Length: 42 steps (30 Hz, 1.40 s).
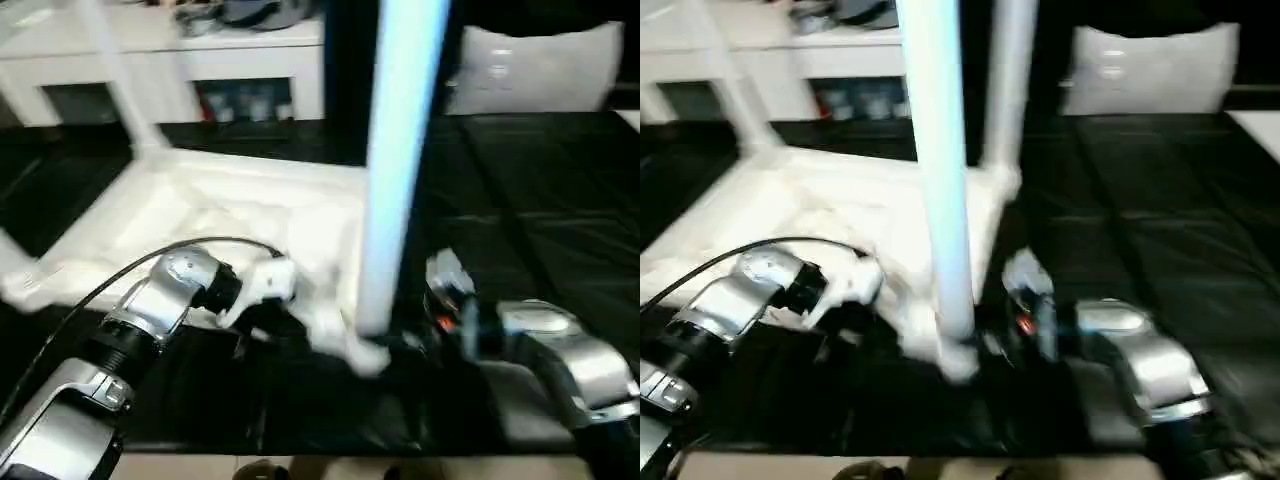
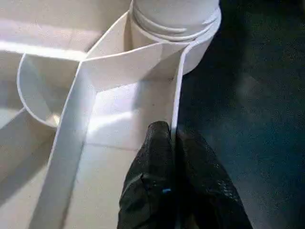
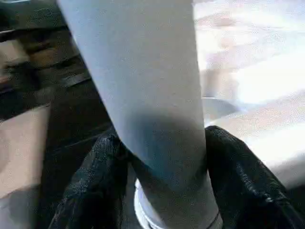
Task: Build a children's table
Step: Rotate leg to tighten
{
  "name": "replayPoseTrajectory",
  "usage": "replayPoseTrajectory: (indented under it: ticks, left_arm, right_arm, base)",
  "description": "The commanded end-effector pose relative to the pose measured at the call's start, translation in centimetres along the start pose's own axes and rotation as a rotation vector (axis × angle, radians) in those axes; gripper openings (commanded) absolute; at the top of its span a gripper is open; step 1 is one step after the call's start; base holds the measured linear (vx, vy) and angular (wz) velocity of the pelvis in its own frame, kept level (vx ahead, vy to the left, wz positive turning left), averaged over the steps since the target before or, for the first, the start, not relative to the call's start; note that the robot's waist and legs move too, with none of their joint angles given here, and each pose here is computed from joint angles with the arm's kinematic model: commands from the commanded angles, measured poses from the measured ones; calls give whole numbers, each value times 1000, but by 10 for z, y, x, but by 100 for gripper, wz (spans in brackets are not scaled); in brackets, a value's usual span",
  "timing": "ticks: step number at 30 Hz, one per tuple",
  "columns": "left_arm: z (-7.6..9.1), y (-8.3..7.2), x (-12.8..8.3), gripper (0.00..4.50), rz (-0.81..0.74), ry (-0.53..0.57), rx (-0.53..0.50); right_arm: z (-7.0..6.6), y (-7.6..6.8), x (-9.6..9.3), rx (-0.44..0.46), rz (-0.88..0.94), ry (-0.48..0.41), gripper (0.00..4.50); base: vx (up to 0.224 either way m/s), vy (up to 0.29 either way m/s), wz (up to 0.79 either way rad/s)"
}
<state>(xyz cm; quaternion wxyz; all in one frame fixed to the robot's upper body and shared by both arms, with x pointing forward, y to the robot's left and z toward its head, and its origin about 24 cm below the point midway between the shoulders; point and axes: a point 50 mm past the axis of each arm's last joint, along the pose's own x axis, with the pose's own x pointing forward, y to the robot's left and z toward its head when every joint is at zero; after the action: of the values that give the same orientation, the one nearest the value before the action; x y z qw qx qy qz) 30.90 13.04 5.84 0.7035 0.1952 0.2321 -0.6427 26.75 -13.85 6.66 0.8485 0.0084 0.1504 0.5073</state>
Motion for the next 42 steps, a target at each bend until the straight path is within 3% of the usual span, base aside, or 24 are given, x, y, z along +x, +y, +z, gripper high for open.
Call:
replayPoseTrajectory:
  ticks: [1, 8, 9, 13, 16, 17, 18, 25, 29, 33, 34, 42]
  left_arm:
    - [16, 3, 8, 0, 105, -82, -26]
    - [28, 3, 30, 0, 260, -129, -115]
    - [38, 4, 41, 0, 346, -155, -158]
    - [59, 1, 56, 0, 417, -192, -187]
    - [60, -1, 58, 0, 408, -185, -174]
    - [60, -2, 58, 0, 404, -180, -167]
    - [58, -3, 56, 0, 396, -164, -152]
    - [43, -4, 40, 0, 328, -112, -102]
    - [27, -5, 25, 0, 245, -67, -42]
    - [17, -7, 13, 0, 150, -26, 9]
    - [14, -8, 8, 0, 99, -12, 46]
    - [7, -13, 1, 0, -85, 37, 119]
  right_arm:
    - [-4, 0, 16, 35, -90, 8, 205]
    - [2, -5, 37, 84, -338, -52, 199]
    - [6, -7, 48, 125, -453, -89, 198]
    - [7, -3, 63, 103, -521, -58, 198]
    - [7, -2, 63, 113, -513, -81, 198]
    - [8, -2, 62, 119, -514, -94, 232]
    - [8, -4, 59, 114, -523, -106, 265]
    - [10, -11, 38, 64, -488, -156, 318]
    - [14, -16, 13, 2, -384, -175, 357]
    - [13, -17, -8, -67, -252, -129, 401]
    - [12, -16, -14, -103, -173, -80, 401]
    - [11, -5, -26, -132, 137, 19, 415]
  base:
    - [0, 0, 0]
    - [0, 0, 0]
    - [0, 0, 0]
    - [0, 0, 0]
    - [0, 0, 0]
    - [0, 0, 0]
    - [58, -22, 3]
    - [0, 0, 0]
    - [0, 0, 0]
    - [0, 0, 0]
    - [0, 0, 0]
    - [0, 0, 0]
